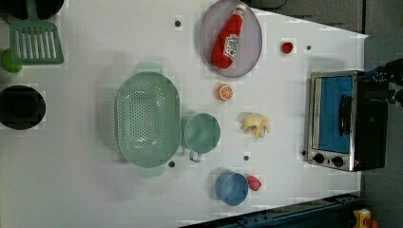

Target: Pick Banana and place it in mug.

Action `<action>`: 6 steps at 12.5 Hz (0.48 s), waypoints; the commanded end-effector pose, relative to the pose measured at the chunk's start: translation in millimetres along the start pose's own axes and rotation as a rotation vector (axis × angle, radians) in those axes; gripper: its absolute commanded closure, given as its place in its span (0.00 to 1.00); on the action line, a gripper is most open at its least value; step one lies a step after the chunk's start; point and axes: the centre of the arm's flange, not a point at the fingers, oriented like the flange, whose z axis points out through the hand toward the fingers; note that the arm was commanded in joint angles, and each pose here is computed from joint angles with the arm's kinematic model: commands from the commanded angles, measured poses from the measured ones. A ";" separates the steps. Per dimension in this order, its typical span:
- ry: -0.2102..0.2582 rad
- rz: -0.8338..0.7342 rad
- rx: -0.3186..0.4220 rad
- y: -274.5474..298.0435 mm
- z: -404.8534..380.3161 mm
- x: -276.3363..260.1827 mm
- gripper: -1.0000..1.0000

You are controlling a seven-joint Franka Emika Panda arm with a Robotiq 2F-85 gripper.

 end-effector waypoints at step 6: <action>-0.086 0.106 -0.048 66.8 -4.6 -38.9 0.00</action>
